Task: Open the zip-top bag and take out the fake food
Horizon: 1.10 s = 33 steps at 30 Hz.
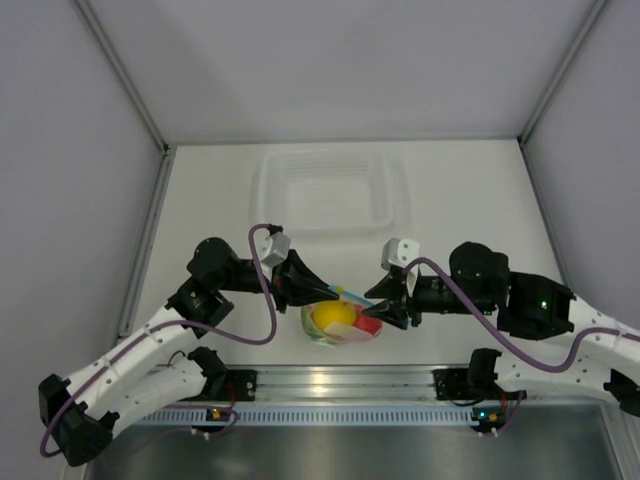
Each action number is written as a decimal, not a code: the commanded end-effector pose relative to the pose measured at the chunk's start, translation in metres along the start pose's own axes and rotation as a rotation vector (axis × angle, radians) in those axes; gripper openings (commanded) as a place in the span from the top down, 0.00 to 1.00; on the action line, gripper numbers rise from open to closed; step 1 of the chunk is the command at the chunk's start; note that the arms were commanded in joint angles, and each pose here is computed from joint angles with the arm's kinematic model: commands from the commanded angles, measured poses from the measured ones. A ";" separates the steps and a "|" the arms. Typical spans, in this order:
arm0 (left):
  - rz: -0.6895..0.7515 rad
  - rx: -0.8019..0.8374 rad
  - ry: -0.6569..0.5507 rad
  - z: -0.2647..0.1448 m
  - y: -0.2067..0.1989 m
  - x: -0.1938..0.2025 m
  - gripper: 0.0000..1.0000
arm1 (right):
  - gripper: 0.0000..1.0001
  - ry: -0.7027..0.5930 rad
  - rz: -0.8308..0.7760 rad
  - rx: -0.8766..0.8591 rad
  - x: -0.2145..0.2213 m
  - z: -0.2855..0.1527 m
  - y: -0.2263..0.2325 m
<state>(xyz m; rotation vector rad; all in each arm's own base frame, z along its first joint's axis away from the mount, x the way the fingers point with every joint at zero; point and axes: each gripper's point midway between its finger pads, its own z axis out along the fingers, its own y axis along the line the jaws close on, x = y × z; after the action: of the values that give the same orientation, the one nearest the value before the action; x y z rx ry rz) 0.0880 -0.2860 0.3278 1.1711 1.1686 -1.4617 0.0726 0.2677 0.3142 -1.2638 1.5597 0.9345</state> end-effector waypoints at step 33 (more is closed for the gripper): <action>0.081 0.000 -0.069 0.008 -0.002 -0.034 1.00 | 1.00 -0.190 -0.067 -0.056 -0.064 0.017 0.005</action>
<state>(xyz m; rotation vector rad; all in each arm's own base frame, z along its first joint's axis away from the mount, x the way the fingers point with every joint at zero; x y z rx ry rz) 0.0838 -0.2940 0.3324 1.1987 1.1738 -1.5056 0.0808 0.3106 0.3481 -1.2481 1.4274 1.0067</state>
